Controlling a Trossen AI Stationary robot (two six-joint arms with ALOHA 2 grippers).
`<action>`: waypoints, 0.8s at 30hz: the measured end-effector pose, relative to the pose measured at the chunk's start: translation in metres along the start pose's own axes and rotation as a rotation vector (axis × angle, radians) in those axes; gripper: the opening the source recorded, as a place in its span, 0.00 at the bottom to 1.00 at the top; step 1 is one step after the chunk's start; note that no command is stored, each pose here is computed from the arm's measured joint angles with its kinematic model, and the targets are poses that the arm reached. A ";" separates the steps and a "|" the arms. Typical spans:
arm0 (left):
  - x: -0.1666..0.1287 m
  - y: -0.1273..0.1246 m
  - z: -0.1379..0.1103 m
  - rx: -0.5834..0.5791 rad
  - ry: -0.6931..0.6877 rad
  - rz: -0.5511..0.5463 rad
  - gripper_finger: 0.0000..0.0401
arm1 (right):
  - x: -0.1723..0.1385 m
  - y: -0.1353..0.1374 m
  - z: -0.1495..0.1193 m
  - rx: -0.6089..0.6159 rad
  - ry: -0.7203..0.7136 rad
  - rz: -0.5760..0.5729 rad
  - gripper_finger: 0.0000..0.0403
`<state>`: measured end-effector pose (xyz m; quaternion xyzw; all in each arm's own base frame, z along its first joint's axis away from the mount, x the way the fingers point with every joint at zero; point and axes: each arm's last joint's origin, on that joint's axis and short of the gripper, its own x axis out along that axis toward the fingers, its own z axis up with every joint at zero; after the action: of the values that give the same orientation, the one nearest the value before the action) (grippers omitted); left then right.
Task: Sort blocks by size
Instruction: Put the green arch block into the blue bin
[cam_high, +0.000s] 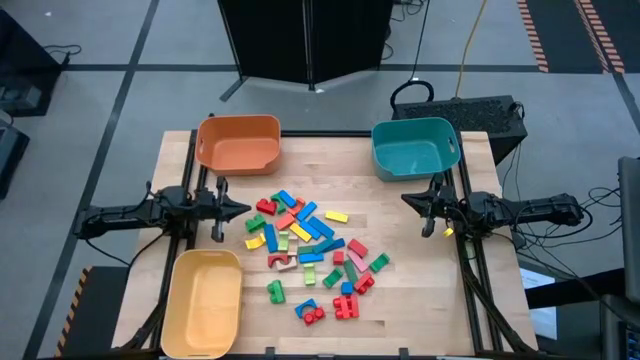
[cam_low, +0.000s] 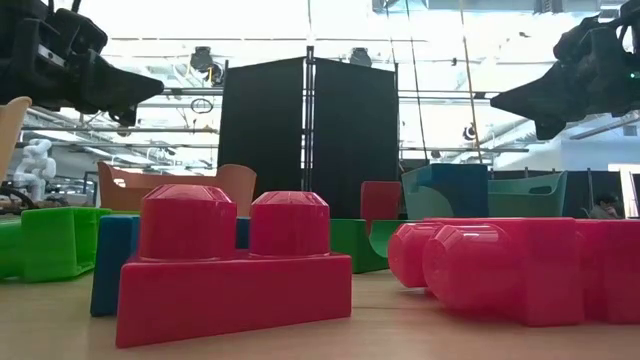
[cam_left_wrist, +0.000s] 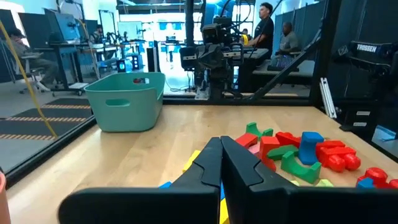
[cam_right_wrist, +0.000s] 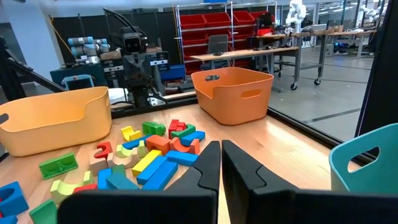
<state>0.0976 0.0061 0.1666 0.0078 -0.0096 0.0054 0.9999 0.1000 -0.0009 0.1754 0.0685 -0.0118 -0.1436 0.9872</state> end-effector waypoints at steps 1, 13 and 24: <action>0.000 0.000 0.000 -0.005 0.000 0.000 0.00 | 0.000 0.000 0.000 0.000 0.000 0.000 0.00; -0.001 0.000 0.010 0.027 -0.106 0.007 0.00 | 0.000 0.001 0.007 0.035 -0.065 0.014 0.00; -0.004 0.000 0.027 0.040 -0.283 0.013 0.00 | -0.001 0.005 0.038 -0.005 -0.102 0.016 0.00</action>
<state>0.0932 0.0059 0.1935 0.0282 -0.1502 0.0107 0.9882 0.0989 -0.0008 0.2136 0.0586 -0.0624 -0.1389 0.9866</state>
